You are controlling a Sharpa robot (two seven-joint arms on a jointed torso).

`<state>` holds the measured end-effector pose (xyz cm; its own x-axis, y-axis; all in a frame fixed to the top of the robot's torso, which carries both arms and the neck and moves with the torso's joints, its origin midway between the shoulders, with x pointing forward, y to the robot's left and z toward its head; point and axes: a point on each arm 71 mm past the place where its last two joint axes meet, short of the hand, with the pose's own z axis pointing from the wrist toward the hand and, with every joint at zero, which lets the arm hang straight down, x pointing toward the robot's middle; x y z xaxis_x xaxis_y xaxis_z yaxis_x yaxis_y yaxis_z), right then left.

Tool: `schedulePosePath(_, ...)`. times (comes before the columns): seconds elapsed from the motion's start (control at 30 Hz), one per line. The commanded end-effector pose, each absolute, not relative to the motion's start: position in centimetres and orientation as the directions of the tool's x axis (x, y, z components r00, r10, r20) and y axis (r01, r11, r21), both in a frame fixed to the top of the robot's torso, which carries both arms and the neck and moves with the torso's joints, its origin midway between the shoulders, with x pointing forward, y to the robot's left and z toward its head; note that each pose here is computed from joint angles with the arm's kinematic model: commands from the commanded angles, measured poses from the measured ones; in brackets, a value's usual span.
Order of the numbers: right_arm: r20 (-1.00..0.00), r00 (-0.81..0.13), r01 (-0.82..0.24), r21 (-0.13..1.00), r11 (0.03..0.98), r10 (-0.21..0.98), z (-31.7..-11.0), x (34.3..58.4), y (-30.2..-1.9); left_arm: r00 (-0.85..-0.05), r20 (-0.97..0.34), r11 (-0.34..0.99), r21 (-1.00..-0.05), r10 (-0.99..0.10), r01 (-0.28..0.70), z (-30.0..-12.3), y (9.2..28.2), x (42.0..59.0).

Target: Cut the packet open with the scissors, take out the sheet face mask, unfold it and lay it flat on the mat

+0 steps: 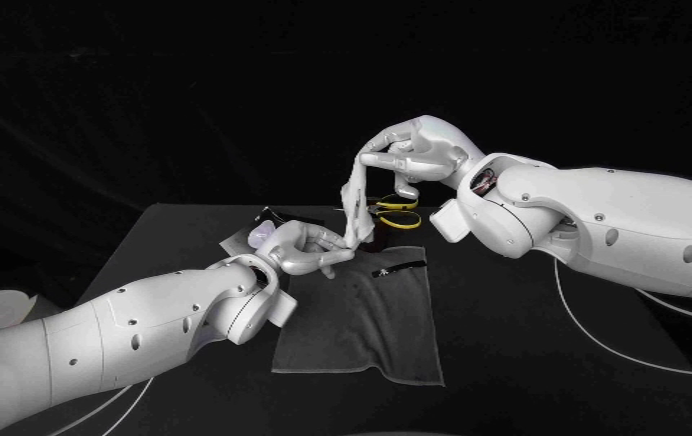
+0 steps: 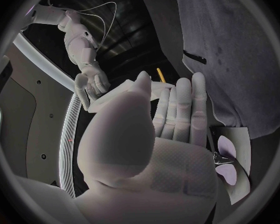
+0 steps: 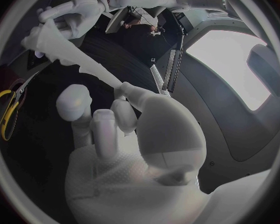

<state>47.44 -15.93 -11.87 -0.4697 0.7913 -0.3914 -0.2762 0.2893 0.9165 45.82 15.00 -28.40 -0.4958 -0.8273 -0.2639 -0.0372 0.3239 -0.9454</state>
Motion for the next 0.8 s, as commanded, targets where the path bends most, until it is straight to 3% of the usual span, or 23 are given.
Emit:
schedulePosePath(0.03, -0.380, -0.482, -0.276, 0.921, 0.275, 0.790, -11.83, 47.44, -15.80, -0.481, -0.211, 0.270, -0.961, -0.851, -0.057, -28.30, 14.28, 45.91)
schedulePosePath(0.23, -0.379, -0.485, -0.274, 0.922, 0.275, 0.788, -11.88, 47.49, -15.64, -0.484, -0.176, 0.235, -0.970, -0.857, -0.064, -28.19, 13.66, 45.86)
schedulePosePath(0.8, -0.378, -0.482, -0.258, 0.923, 0.285, 0.790, -12.41, 47.80, -16.03, -0.471, -0.135, 0.170, -0.985, -0.871, -0.032, -27.50, 14.22, 45.44)
